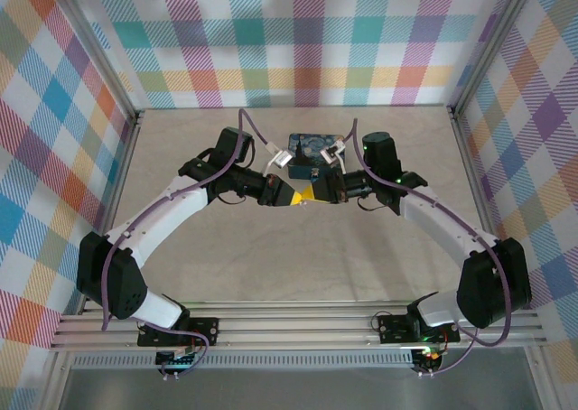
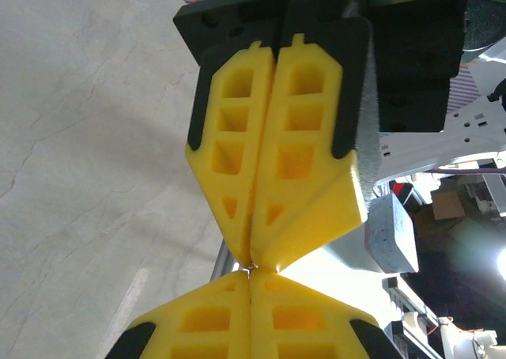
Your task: Unlock a padlock with a key
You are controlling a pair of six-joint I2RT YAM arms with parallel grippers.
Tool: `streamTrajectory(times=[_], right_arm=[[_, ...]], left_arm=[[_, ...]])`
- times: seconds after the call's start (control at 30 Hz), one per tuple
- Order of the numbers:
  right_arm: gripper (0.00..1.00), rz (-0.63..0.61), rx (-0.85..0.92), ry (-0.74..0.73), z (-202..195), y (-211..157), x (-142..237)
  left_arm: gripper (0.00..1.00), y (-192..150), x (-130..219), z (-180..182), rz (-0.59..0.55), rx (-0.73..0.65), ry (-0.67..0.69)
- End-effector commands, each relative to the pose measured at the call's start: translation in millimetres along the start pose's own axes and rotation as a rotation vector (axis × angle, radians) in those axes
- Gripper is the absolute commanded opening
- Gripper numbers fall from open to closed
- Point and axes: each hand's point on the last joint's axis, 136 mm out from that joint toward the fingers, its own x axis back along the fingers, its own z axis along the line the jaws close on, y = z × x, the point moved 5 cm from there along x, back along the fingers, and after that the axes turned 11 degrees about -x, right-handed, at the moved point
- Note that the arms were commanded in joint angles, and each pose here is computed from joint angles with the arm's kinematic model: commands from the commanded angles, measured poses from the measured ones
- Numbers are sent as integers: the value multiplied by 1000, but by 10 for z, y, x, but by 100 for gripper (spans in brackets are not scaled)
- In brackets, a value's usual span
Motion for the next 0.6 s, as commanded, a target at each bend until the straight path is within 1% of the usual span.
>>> streamTrajectory(times=[0.0, 0.13, 0.23, 0.27, 0.33, 0.37, 0.4, 0.5, 0.57], right_arm=[[0, -32, 42, -8, 41, 109, -7], [0, -53, 50, -35, 24, 114, 10], [0, -85, 73, -76, 34, 119, 40], [0, -100, 83, -100, 37, 119, 59], [0, -146, 114, -176, 35, 135, 113], [0, -178, 133, -240, 20, 147, 156], [0, -207, 163, -311, 7, 150, 192], [0, -271, 242, -494, -24, 157, 302], [0, -279, 283, -531, 6, 151, 336]], left_arm=[[0, 17, 3, -126, 4, -36, -46], [0, 15, 27, -126, -5, -50, -12], [7, 31, 67, -135, -21, -73, 32], [13, 39, 86, -136, -29, -81, 54], [31, 60, 138, -121, -51, -95, 123], [42, 62, 174, -94, -65, -97, 179], [49, 63, 230, -45, -82, -95, 264], [56, 13, 408, 63, -133, -86, 463], [60, -3, 499, 62, -207, -88, 524]])
